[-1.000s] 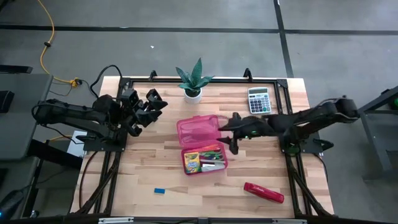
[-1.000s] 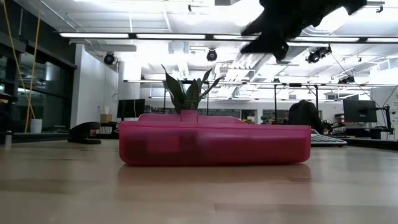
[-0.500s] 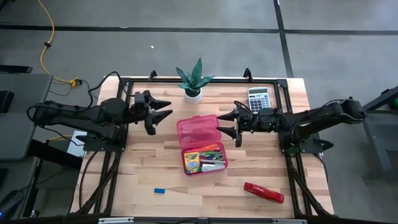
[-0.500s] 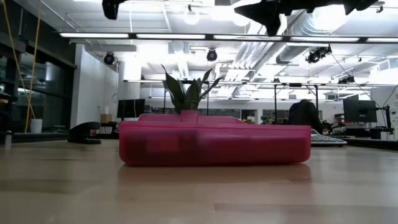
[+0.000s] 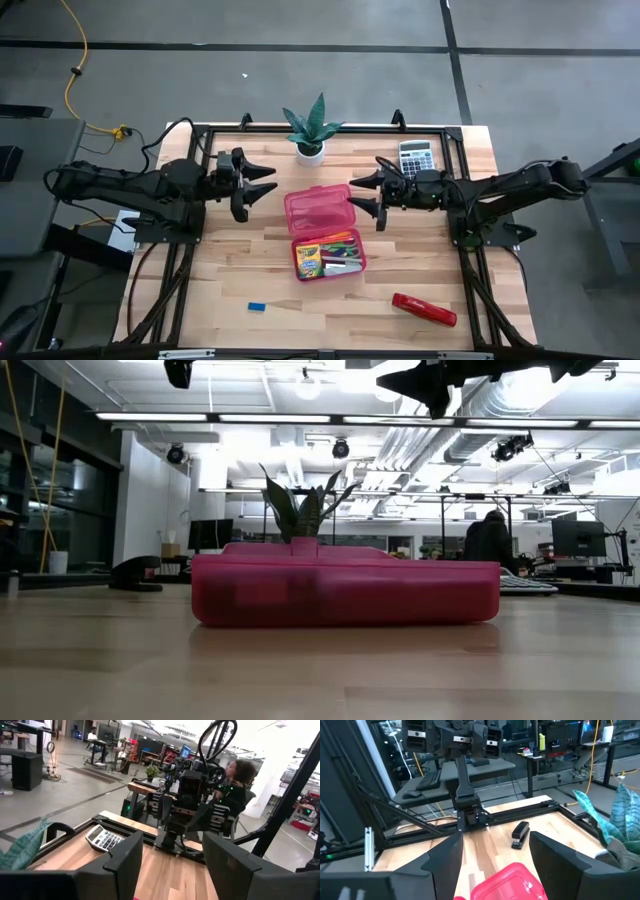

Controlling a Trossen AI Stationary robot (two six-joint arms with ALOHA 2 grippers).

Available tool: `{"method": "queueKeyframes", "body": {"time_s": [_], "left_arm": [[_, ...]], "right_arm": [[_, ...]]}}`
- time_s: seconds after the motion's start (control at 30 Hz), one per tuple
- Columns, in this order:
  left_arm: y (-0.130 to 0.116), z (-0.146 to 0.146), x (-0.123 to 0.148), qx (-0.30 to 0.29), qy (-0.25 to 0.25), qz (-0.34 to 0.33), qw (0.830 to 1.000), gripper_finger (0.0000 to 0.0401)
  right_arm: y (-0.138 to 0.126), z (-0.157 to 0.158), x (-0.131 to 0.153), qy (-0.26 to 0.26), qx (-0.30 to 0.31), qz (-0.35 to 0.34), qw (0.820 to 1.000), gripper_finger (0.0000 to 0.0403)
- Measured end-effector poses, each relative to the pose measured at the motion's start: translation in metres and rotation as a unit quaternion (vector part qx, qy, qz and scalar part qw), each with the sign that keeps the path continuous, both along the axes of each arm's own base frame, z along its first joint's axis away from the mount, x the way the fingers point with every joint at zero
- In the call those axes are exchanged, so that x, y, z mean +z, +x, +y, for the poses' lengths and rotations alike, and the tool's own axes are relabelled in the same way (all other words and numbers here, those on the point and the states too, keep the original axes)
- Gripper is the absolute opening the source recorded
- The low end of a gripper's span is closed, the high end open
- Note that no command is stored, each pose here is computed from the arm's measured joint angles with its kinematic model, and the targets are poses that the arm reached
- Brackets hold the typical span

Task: Pack school essentials
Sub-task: Put the blue eraser into the red supply box

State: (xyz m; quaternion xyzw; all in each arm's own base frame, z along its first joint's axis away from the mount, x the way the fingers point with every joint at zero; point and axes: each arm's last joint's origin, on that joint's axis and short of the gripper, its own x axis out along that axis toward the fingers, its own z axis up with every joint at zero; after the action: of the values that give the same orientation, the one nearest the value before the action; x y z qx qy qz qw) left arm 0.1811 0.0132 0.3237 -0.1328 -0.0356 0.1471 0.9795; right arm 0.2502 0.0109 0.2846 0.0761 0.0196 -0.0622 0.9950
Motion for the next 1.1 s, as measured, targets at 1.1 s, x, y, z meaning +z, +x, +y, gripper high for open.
{"method": "queueKeyframes", "body": {"time_s": [1.1], "left_arm": [[0.022, -0.178, -0.161, -0.275, -0.135, 0.489, 0.817, 0.0150]], "right_arm": [[0.000, 0.000, -0.004, -0.016, -0.001, 0.023, 1.000, 0.0220]]}}
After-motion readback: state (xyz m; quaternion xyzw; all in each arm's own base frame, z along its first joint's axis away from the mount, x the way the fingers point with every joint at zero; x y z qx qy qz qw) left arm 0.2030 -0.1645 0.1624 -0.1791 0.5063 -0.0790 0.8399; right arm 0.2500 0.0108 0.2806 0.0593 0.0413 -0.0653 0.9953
